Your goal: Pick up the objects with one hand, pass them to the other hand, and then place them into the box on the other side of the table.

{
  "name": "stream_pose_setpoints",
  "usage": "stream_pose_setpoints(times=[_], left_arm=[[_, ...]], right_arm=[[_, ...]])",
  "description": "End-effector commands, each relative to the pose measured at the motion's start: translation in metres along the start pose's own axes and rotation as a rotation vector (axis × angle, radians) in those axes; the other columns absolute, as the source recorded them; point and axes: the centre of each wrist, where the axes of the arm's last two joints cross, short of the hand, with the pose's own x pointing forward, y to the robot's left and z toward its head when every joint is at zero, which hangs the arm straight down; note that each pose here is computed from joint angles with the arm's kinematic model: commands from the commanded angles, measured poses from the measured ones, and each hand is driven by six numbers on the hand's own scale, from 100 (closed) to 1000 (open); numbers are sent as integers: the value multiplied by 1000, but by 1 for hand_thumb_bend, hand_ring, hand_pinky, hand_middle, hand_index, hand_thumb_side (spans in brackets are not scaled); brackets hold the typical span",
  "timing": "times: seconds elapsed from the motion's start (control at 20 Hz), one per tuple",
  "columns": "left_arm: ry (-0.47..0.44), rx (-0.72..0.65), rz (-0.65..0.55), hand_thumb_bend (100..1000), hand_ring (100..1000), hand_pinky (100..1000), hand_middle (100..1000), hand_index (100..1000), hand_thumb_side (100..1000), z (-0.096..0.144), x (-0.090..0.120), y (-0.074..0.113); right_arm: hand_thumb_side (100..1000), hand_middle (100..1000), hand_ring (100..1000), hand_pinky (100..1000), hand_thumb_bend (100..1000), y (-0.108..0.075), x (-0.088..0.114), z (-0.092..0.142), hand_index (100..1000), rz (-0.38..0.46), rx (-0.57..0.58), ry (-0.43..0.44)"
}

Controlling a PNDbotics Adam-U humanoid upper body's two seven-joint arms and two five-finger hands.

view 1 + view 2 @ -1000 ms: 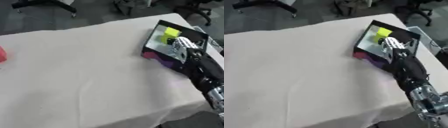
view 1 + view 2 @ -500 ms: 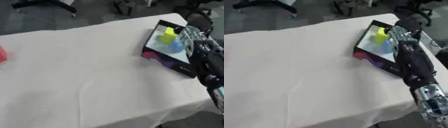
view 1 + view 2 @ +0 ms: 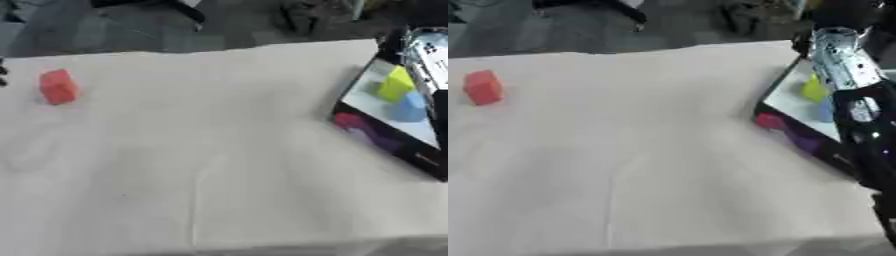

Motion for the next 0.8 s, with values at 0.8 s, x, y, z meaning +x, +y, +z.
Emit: stream_pose_setpoints(times=[0.8], left_arm=[[616, 187, -725, 287, 774, 776, 821, 889, 236, 40, -63, 9]], right_arm=[[336, 851, 843, 892, 489, -81, 23, 31, 972, -148, -182, -171]])
